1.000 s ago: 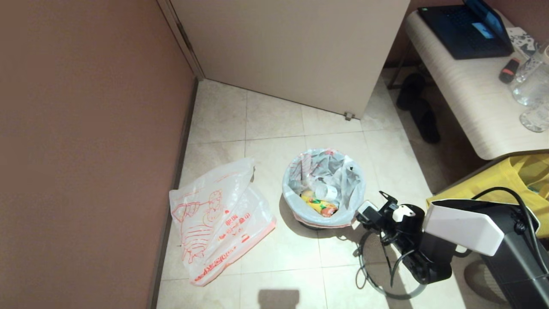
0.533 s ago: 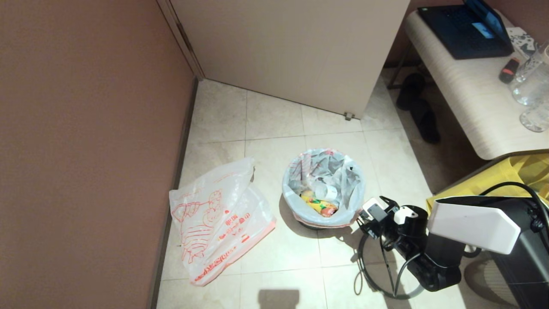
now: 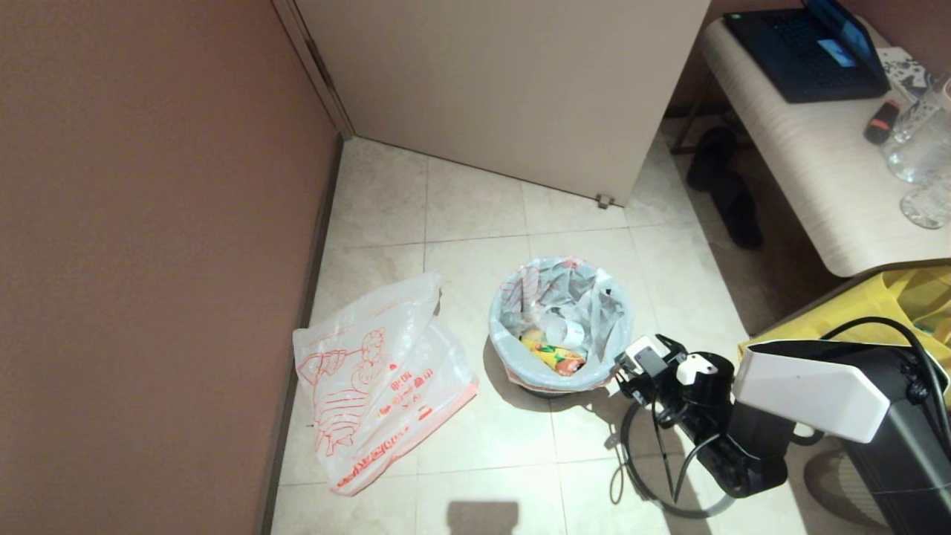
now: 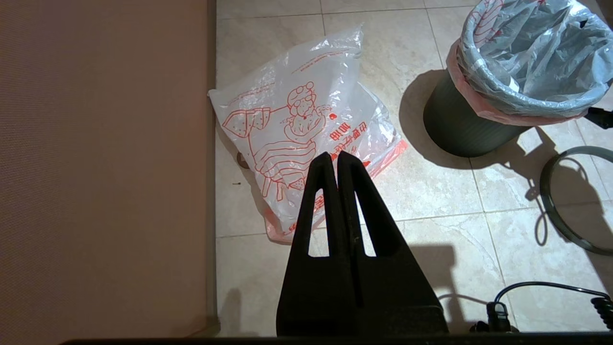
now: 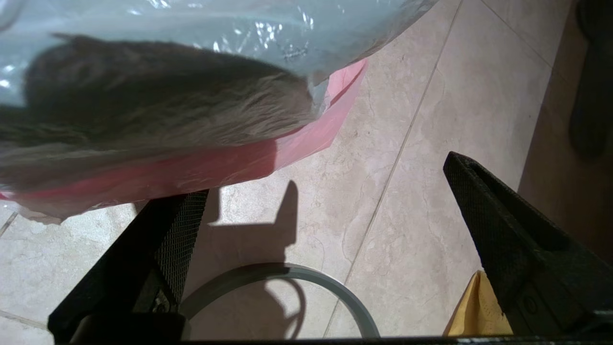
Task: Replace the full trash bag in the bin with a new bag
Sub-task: Place the trash bag on the floor
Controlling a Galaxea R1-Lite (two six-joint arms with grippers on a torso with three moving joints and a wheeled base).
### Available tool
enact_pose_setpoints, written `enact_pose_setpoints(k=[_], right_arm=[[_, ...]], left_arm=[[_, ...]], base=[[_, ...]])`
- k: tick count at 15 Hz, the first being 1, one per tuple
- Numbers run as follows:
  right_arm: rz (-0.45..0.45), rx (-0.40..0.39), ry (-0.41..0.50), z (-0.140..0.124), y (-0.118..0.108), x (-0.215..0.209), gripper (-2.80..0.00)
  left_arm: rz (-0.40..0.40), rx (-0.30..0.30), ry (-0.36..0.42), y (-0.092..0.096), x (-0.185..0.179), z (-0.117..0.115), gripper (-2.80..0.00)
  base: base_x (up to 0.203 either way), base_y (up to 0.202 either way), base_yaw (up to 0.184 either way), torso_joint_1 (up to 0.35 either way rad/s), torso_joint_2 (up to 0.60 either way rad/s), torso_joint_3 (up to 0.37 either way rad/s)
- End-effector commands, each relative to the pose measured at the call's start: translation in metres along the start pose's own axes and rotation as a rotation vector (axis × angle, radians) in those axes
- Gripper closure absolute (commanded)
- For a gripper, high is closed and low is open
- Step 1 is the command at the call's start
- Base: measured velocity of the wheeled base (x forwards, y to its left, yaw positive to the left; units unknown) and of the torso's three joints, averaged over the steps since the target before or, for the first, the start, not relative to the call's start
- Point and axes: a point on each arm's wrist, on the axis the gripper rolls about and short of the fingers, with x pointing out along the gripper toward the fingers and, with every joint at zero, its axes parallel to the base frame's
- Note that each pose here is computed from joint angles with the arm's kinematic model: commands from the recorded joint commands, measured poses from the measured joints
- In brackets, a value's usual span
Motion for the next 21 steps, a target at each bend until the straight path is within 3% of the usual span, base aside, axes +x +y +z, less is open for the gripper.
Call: enact_pose_setpoints(k=[1,5,10,15,19,21], right_arm=[[-0.029,0.009,-0.024,-0.003,-0.003,0.001,-2.8],[-0.039,0.01,0.02,-0.016,-0.012,-0.003,-2.8],[-0.076,0.025,-0.047,-0.006,-0.014,0.013,-2.8],[-0.158,0.156,-0.069,0.003,-0.028,0.018,-2.8],[-0.223,0.307,-0.071,0.019,-0.047,0.006,-2.8],[-0.22,0.335,-0.044,0.018,-0.045,-0.001,-2.8]], left_arm=[[0.001,0.0,0.0,0.0,0.0,0.0,0.0],[0.001,0.0,0.001,0.0,0.0,0.0,0.0],[0.002,0.0,0.001,0.0,0.0,0.0,0.0],[0.001,0.0,0.001,0.0,0.0,0.0,0.0],[0.001,0.0,0.001,0.0,0.0,0.0,0.0],[0.0,0.0,0.001,0.0,0.0,0.0,0.0]], base=[[0.0,0.0,0.0,0.0,0.0,0.0],[0.0,0.0,0.0,0.0,0.0,0.0],[0.0,0.0,0.0,0.0,0.0,0.0],[0.0,0.0,0.0,0.0,0.0,0.0],[0.0,0.0,0.0,0.0,0.0,0.0],[0.0,0.0,0.0,0.0,0.0,0.0]])
